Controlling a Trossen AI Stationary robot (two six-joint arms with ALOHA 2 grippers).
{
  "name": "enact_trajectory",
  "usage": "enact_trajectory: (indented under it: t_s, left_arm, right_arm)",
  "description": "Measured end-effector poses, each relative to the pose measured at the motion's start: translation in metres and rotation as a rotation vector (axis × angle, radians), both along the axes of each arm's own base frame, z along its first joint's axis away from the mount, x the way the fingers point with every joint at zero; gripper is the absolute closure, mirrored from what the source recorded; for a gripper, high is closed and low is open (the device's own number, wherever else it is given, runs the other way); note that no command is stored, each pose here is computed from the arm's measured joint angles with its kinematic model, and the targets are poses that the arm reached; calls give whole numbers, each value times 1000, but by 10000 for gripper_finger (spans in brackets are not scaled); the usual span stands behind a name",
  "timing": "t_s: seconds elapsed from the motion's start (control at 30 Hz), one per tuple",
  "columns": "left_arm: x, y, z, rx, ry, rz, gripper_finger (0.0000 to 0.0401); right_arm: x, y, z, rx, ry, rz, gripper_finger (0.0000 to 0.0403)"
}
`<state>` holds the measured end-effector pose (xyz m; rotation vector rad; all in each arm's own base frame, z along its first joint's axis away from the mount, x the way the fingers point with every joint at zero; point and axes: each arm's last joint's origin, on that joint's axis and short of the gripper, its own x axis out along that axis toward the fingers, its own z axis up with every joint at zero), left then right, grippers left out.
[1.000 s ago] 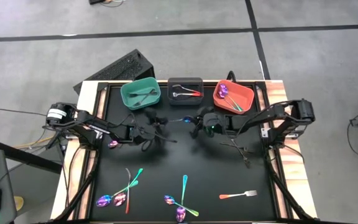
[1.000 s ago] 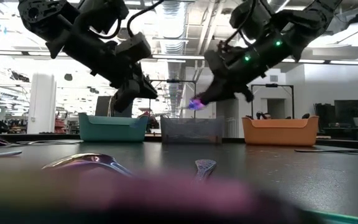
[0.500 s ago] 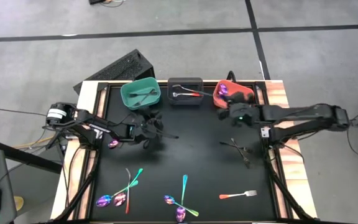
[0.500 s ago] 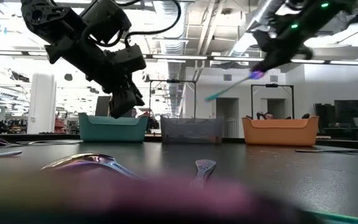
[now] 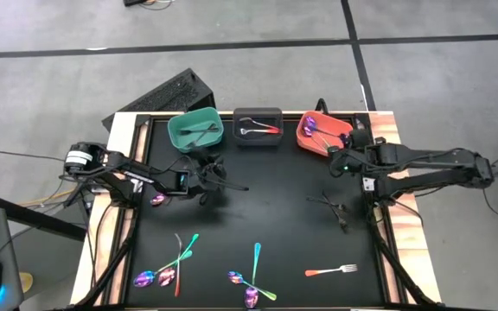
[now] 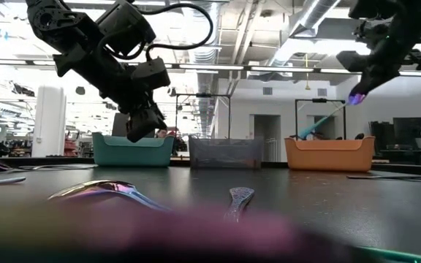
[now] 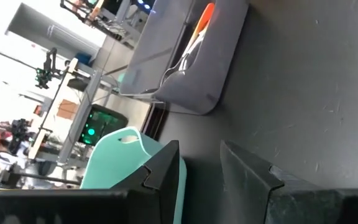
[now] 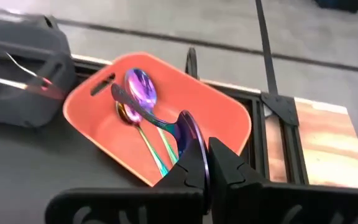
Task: Sort silverware by color (type)
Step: Put the blue spoon into the orange bin
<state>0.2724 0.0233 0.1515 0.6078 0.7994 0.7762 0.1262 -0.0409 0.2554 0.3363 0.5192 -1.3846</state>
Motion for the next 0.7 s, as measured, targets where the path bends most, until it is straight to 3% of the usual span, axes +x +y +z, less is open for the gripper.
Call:
enact_trajectory:
  t_s: [0.23,0.37,0.7]
  left_arm:
    - [2,0,2,0,-26,-10,291]
    - [2,0,2,-9,-26,-21,291]
    - [1,7,1,-15,-17,7,291]
  right_arm:
    - [-1,-12,-9,127,73,-58,390]
    - [-1,-17,-12,137,117,-85,390]
    - [9,-15,2,-85,6,-65,390]
